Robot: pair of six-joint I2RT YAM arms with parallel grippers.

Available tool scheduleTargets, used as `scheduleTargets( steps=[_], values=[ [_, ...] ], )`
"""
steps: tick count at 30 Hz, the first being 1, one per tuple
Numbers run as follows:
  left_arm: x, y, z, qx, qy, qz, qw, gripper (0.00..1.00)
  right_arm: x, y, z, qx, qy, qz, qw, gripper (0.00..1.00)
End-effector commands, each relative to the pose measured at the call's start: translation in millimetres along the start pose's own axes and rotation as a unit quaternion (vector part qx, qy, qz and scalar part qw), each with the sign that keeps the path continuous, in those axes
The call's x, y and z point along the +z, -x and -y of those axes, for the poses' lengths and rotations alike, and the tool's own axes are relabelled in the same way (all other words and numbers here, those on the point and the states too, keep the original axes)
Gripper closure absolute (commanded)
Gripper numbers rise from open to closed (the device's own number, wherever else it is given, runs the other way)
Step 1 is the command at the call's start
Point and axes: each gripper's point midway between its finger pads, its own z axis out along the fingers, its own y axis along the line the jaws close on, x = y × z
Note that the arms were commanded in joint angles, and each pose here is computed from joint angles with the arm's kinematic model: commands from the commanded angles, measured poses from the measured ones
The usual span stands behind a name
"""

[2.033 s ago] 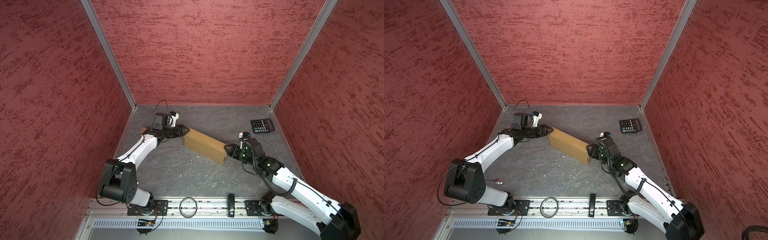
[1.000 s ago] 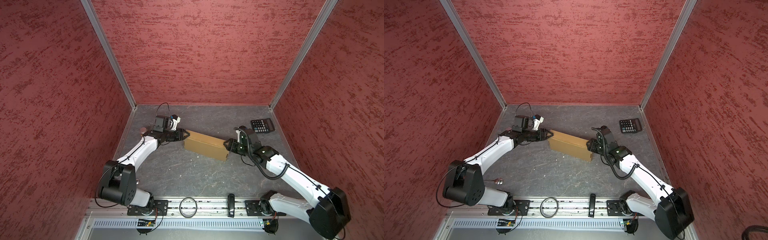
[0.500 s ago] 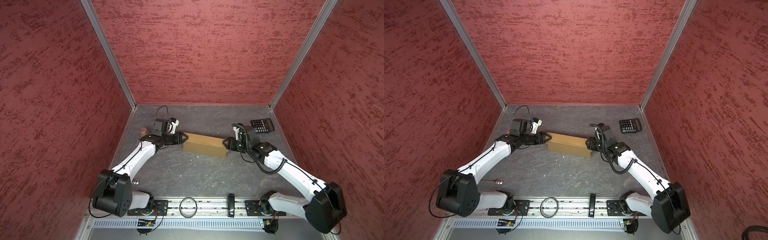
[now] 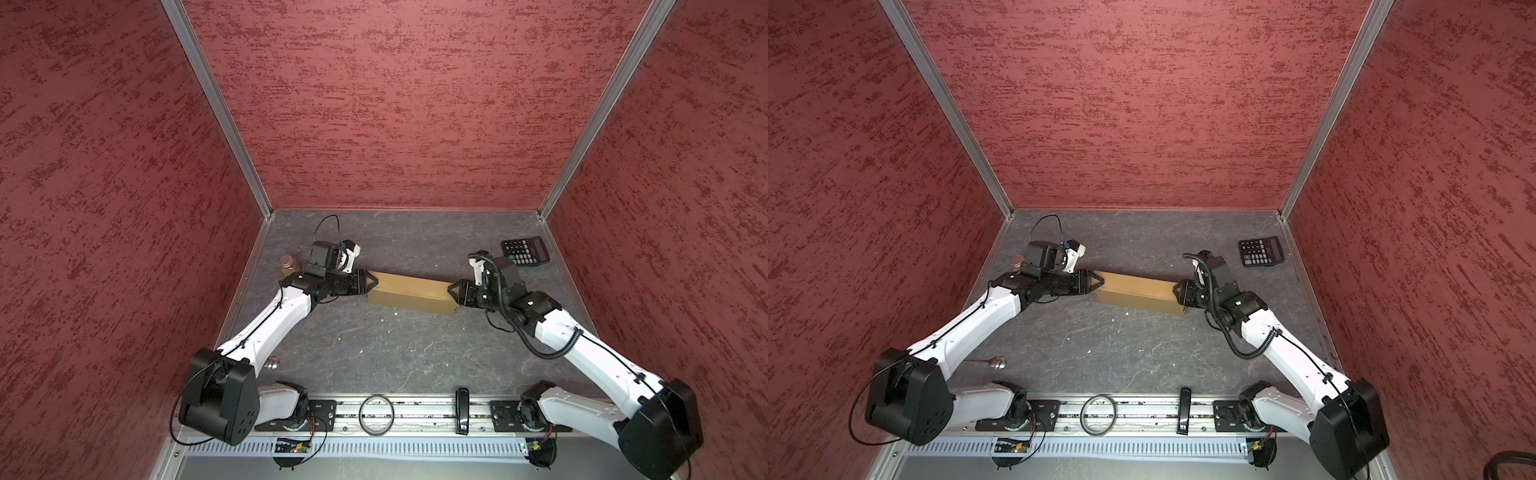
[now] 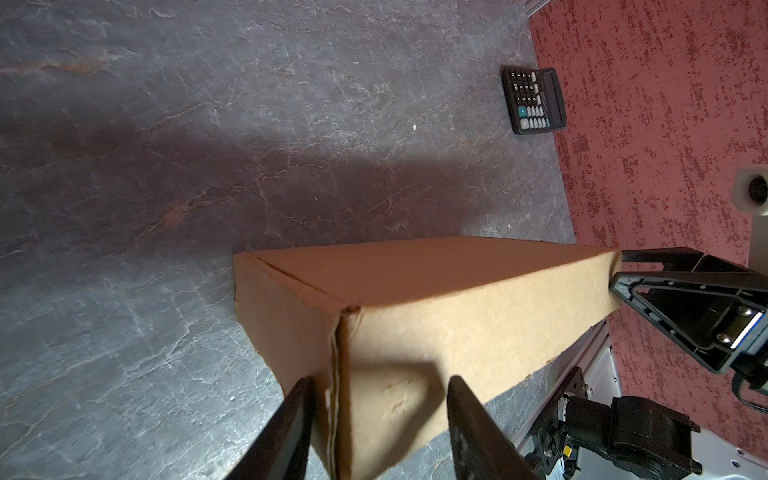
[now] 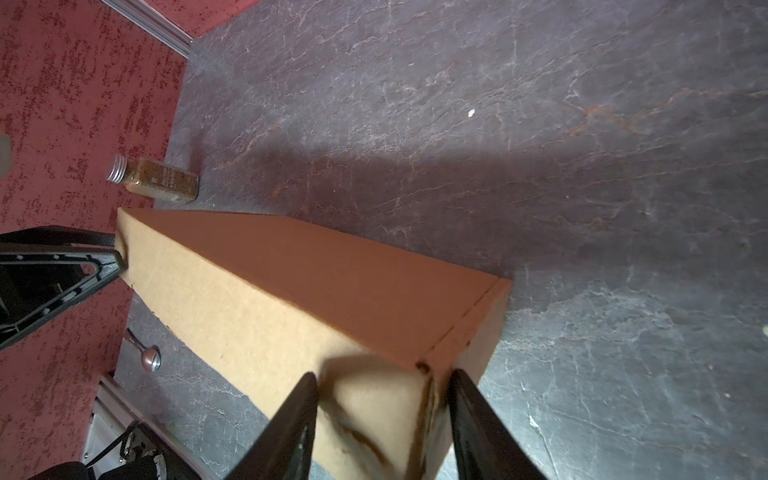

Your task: Fold the paper box

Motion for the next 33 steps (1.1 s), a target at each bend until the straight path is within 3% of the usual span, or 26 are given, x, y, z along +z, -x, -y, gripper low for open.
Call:
scheduleTargets(
  steps=[1,20,33],
  values=[
    [1.9,-25.0,28.3,0.005,-0.055,-0.04,0.998,0.48,-6.2,-1.0,-36.7,-0.015,0.091,0.0,0.996,0.48],
    [-3.6,-58.5,26.9,-0.021,-0.037,-0.049,0.998,0.47,-15.9,-35.7,-37.1,-0.017,0.131,-0.042,0.99,0.38],
    [-6.5,-83.6,16.9,-0.052,-0.027,-0.052,0.997,0.47,-15.6,-46.2,-33.9,-0.01,0.138,-0.049,0.989,0.37]
  ],
)
